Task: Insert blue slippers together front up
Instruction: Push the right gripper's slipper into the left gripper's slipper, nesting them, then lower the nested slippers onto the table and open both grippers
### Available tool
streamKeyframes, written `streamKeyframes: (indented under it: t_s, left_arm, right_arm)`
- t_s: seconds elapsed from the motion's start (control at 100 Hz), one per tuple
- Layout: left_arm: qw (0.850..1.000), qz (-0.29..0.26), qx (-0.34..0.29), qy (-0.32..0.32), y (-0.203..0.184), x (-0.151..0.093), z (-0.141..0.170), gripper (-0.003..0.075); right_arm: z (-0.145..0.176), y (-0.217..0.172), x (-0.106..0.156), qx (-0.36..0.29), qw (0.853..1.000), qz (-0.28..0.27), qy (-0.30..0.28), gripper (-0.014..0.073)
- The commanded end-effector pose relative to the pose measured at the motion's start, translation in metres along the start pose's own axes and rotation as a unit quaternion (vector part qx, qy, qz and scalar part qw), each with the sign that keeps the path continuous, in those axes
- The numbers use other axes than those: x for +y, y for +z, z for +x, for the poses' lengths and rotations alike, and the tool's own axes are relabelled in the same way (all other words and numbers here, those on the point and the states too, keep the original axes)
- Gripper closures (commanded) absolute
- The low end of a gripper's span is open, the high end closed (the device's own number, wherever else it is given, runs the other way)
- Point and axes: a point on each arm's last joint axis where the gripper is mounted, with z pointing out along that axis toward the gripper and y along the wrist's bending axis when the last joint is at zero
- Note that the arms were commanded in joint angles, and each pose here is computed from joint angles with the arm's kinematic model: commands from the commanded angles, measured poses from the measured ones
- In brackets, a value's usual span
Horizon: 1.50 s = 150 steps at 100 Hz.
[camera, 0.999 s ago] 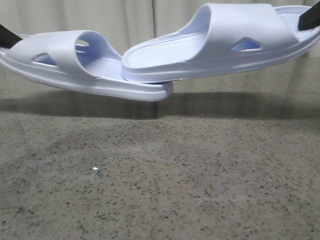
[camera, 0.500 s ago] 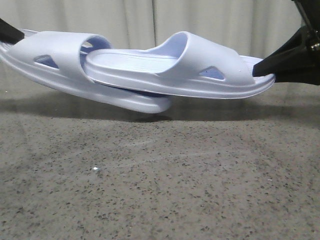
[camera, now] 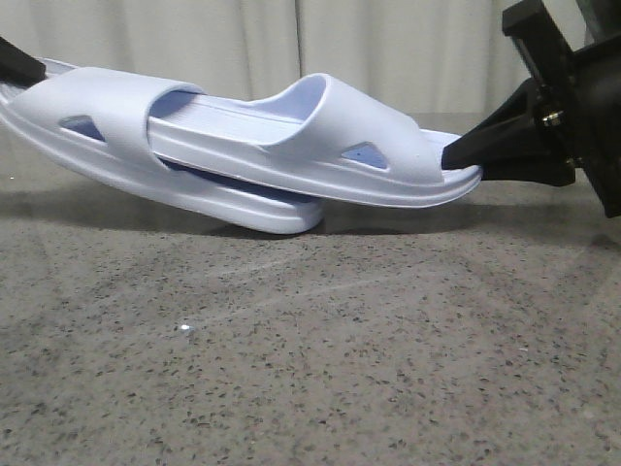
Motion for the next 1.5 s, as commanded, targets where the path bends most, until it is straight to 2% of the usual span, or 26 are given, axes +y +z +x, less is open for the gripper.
streamKeyframes:
  t_s: [0.0,0.35,0.51,0.67,0.879,1.489]
  left_arm:
    - [0.998,0.061,-0.007,0.018,-0.001,-0.029,-0.003,0.0705]
    - [0.998,0.059,0.001,0.023,0.004,-0.031,-0.001,0.0705]
    - [0.998,0.057,0.005,0.025,0.004,-0.031,0.0,0.0705]
    - [0.998,0.056,0.007,0.026,0.004,-0.031,0.0,0.0705]
    - [0.998,0.053,0.003,0.029,0.003,-0.03,0.0,0.0705]
    - [0.998,0.038,-0.04,0.024,0.003,-0.028,-0.008,0.0705]
  right_arm:
    - [-0.01,0.005,0.028,-0.004,0.997,-0.074,-0.029,0.0701]
    - [-0.023,0.036,0.065,0.011,0.989,-0.122,-0.079,0.0701]
    - [-0.026,0.042,0.072,0.013,0.987,-0.132,-0.088,0.0701]
    - [-0.027,0.041,0.07,0.015,0.987,-0.13,-0.089,0.0676]
    - [-0.032,0.032,0.06,0.02,0.986,-0.13,-0.101,0.0482]
    - [-0.066,-0.047,0.022,-0.03,0.986,-0.129,-0.103,0.0476]
